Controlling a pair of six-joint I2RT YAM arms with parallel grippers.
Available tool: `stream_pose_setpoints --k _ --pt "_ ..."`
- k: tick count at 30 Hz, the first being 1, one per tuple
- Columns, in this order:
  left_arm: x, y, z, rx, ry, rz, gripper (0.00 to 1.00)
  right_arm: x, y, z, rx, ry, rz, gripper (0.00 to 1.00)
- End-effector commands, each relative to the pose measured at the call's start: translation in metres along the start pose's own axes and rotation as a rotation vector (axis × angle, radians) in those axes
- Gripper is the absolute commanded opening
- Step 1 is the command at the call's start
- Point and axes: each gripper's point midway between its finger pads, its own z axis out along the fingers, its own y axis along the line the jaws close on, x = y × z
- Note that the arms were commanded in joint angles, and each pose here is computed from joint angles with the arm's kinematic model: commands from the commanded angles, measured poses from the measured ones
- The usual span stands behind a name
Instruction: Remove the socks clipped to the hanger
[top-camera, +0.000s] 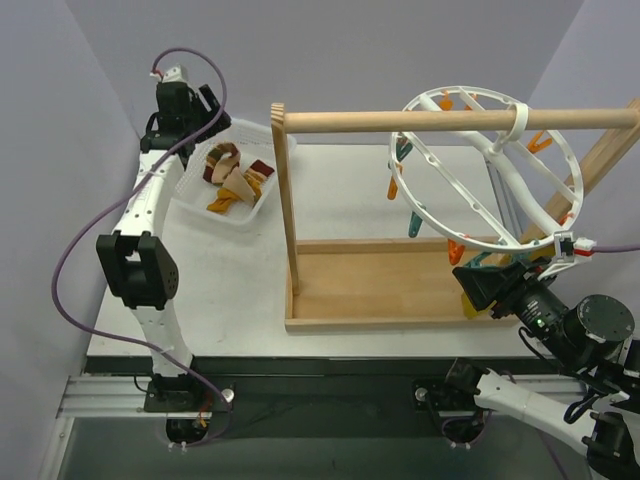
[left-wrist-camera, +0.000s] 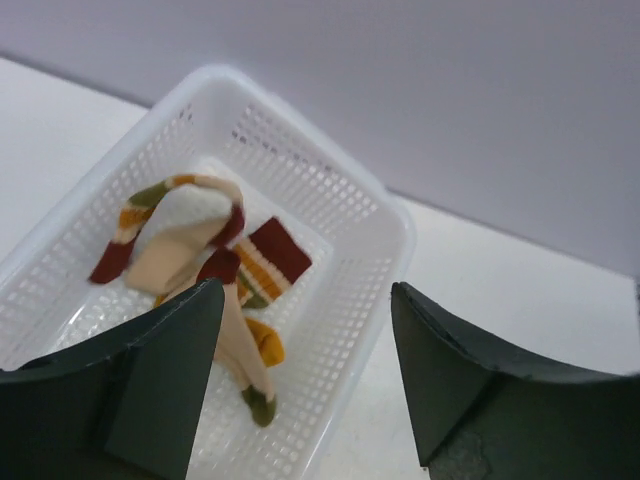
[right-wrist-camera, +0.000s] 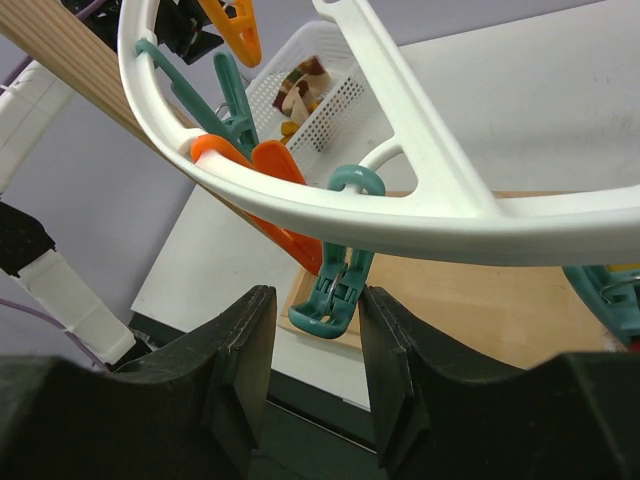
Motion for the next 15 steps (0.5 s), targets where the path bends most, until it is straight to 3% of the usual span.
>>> stream_pose_setpoints --k 1,3,5,6,8,10,12,13,15 --pt "0.027 -0.012 -0.033 0.023 0.120 -0.010 0.82 -0.001 0.008 0.009 0.003 0.009 0.014 0.39" --pt "0.045 -0.006 -0.058 0.009 0.126 -0.051 0.82 -0.001 0.008 0.010 0.004 0.011 0.018 0.39" --pt "0.027 -0.027 -0.097 0.088 0.021 -0.078 0.81 0.001 0.008 0.010 0.003 0.015 0.026 0.39" --pt "0.068 -0.009 -0.099 0.058 0.080 -0.079 0.81 0.002 0.008 0.010 0.003 0.018 0.028 0.39" --pt "0.067 -0.030 -0.138 0.161 0.005 -0.086 0.77 0.002 0.008 0.009 0.001 0.018 0.035 0.39" --pt "0.108 -0.022 -0.153 0.186 0.046 -0.081 0.74 0.002 0.009 0.009 -0.004 0.020 0.035 0.39" --pt "0.120 -0.038 -0.190 0.268 0.031 -0.081 0.68 0.000 0.010 0.009 -0.006 0.018 0.038 0.40" --pt "0.149 -0.029 -0.194 0.276 0.067 -0.083 0.67 0.001 0.011 0.010 -0.007 0.022 0.035 0.40" --pt "0.166 -0.047 -0.225 0.376 0.083 -0.087 0.61 0.000 0.012 0.011 -0.005 0.024 0.031 0.40"
